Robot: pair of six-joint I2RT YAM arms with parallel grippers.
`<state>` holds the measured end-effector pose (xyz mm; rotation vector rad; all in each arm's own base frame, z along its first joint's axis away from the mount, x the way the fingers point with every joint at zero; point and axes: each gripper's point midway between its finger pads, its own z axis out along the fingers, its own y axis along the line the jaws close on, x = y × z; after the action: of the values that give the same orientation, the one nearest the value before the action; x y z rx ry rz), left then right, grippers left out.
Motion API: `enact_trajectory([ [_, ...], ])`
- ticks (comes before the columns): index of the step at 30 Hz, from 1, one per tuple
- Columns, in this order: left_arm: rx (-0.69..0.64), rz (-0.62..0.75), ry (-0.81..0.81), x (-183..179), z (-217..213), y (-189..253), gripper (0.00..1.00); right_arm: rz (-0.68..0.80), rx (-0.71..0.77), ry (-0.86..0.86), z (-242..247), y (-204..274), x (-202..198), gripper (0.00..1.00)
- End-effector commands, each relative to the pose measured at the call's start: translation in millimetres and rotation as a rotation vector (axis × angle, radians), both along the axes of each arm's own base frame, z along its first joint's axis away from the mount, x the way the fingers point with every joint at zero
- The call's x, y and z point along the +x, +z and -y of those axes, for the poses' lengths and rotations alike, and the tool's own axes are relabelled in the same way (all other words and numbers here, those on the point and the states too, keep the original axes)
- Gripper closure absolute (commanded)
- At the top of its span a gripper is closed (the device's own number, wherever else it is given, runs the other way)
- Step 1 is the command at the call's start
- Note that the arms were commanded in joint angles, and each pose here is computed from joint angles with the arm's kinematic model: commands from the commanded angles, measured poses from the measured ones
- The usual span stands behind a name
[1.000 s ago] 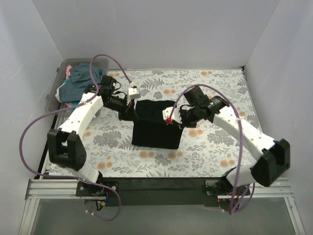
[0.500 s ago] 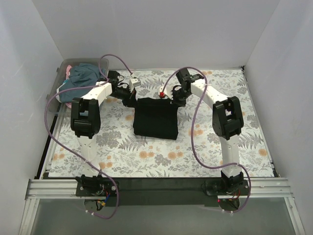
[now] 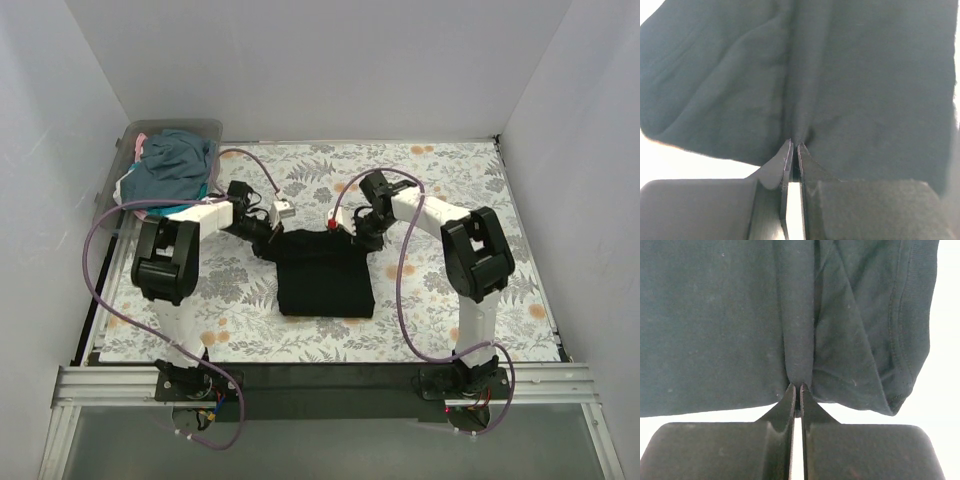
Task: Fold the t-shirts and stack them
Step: Fold the tshirt
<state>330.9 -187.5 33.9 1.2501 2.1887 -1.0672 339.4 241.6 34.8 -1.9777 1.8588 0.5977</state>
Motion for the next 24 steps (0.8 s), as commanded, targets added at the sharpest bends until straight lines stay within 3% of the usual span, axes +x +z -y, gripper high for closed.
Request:
enact_trajectory([
  [1, -0.003, 0.024, -0.088, -49.0, 2.5, 28.0, 1.0, -0.081, 0.003, -0.007, 7.3, 18.6, -55.5, 0.99],
  [4, 0.005, -0.004, -0.138, -86.5, -2.2, 33.4, 1.0, -0.159, 0.036, -0.034, 5.6, 30.5, -89.7, 0.99],
  [5, 0.006, 0.01, -0.144, -92.7, -4.0, 37.6, 0.95, -0.181, 0.049, -0.046, 4.5, 35.5, -95.6, 0.99],
  [6, 0.011, 0.005, -0.142, -99.0, -6.7, 35.4, 0.88, -0.231, 0.049, -0.084, 4.9, 39.8, -104.0, 0.84],
  [9, 0.0, 0.075, -0.141, -96.7, -6.1, 46.6, 0.66, -0.345, 0.101, -0.185, 0.8, 58.7, -107.2, 0.59],
  [14, -0.09, 0.316, -0.178, -77.9, 16.9, 90.1, 0.58, -0.5, 0.307, -0.346, -19.4, 104.8, -64.3, 0.62],
  [18, -0.061, 0.373, -0.255, -77.6, 51.1, 86.8, 0.58, -0.629, 0.357, -0.4, -40.3, 103.0, -36.1, 0.7],
  [24, 0.016, 0.393, -0.22, -47.7, 84.9, 60.3, 0.52, -0.761, 0.408, -0.451, -65.9, 92.7, -8.7, 0.77],
])
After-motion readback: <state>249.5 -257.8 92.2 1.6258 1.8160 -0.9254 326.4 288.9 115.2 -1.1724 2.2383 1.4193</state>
